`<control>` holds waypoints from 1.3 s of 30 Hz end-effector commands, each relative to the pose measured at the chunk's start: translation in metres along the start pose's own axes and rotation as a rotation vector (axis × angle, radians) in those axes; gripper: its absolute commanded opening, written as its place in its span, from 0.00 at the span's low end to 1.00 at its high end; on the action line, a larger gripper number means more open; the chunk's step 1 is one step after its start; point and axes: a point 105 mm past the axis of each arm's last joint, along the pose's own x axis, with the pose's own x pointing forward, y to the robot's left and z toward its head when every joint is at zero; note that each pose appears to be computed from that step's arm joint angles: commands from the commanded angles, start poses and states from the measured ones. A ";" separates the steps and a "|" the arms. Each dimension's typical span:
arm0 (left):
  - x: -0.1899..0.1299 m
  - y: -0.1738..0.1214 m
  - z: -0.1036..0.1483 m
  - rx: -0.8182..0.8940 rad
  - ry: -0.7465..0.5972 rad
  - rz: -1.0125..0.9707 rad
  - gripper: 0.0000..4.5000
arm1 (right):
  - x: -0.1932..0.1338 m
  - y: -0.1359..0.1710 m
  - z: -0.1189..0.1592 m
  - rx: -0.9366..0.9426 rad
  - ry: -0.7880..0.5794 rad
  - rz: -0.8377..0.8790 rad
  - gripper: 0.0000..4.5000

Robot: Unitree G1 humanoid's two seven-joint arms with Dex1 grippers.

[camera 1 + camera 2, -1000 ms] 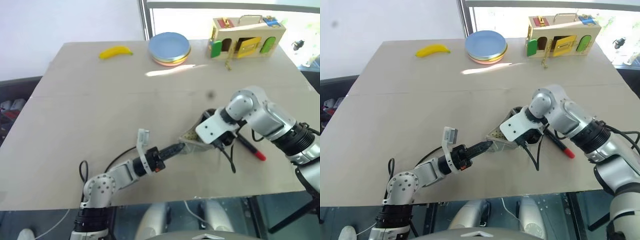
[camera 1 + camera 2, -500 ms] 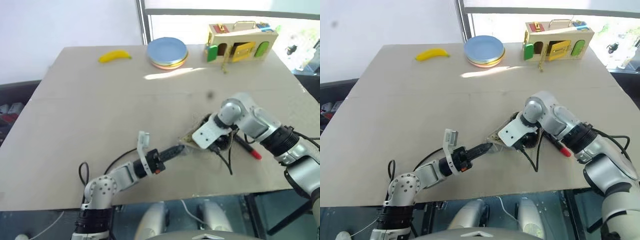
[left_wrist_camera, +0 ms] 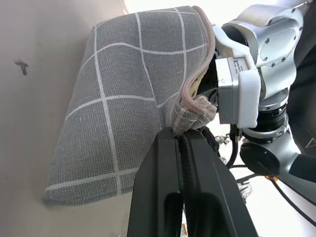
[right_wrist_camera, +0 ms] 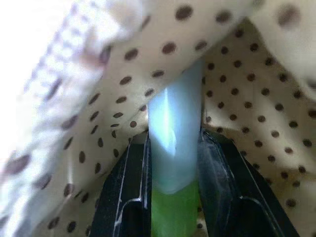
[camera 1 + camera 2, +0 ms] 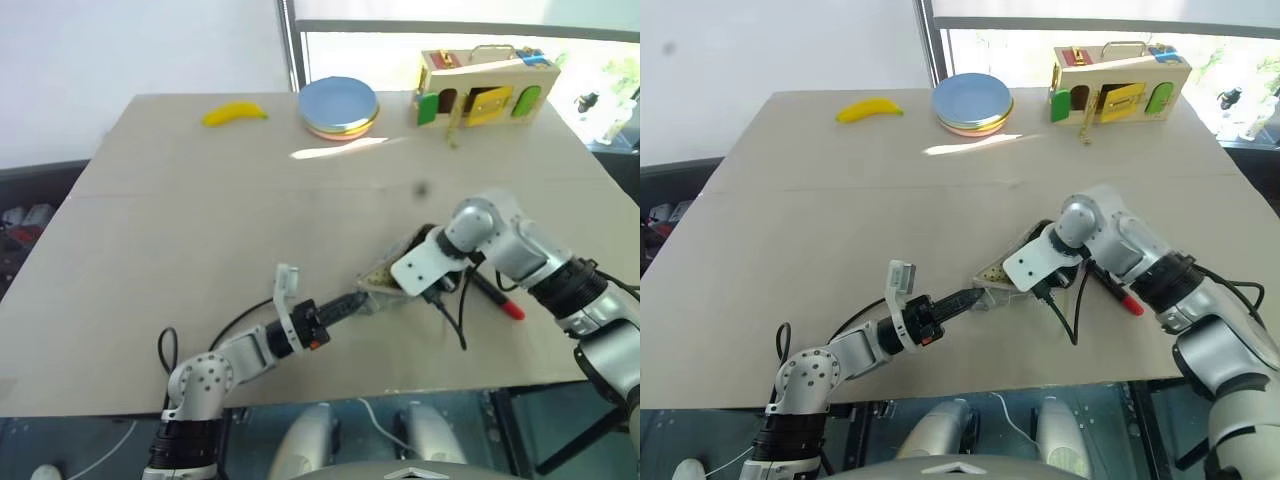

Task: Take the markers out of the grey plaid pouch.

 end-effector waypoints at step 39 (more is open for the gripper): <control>0.010 -0.040 0.028 -0.055 -0.028 -0.146 0.00 | -0.081 -0.002 0.009 0.187 -0.133 -0.271 0.52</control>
